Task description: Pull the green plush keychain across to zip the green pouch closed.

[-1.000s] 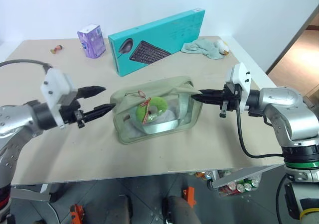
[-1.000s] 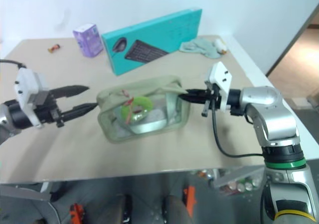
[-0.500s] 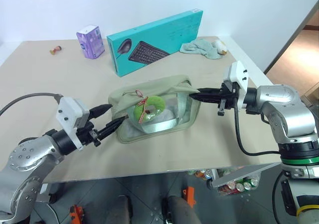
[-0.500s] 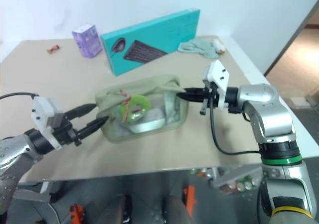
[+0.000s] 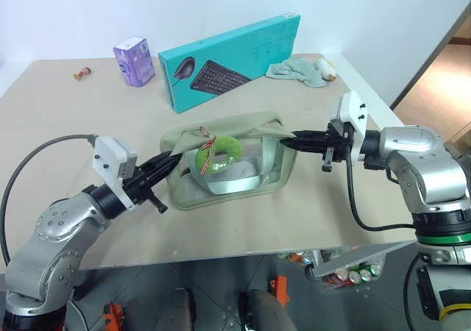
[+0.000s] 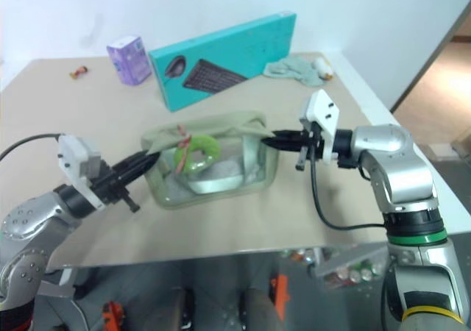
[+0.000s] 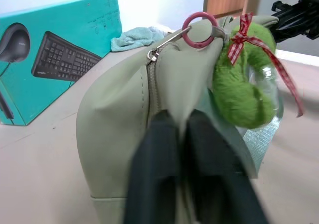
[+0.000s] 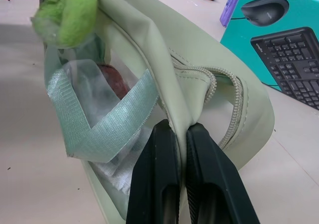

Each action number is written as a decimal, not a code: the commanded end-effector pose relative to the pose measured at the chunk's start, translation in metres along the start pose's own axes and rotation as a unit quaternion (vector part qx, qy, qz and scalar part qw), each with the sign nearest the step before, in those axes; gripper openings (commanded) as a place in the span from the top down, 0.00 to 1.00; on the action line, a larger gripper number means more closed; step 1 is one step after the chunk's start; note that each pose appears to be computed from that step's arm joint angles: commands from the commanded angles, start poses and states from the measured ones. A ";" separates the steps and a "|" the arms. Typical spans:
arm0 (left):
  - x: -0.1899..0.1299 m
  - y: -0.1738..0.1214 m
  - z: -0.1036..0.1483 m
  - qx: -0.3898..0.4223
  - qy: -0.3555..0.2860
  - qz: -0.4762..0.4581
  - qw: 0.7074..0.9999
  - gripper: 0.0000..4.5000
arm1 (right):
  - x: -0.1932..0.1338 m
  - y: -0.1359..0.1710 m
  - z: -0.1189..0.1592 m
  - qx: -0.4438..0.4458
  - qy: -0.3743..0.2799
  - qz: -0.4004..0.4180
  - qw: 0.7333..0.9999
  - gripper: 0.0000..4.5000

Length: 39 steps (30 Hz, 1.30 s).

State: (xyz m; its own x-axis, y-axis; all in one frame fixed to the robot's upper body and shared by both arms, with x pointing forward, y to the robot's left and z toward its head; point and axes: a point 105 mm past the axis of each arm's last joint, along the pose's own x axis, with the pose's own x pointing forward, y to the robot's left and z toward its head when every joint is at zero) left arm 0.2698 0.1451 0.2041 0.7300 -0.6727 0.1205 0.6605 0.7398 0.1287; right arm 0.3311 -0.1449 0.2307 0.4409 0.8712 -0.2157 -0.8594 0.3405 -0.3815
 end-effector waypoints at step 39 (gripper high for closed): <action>0.015 -0.012 0.002 0.034 -0.001 -0.045 0.998 1.00 | 0.038 0.059 0.043 0.140 -0.080 0.039 0.986 0.12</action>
State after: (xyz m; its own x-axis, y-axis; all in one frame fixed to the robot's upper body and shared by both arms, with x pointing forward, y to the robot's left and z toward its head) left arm 0.2774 0.1326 0.2024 0.6818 -0.7254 0.0947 0.7043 0.6858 0.1832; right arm 0.2863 -0.0790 0.2280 0.3432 0.9326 -0.1112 -0.9391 0.3390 -0.0558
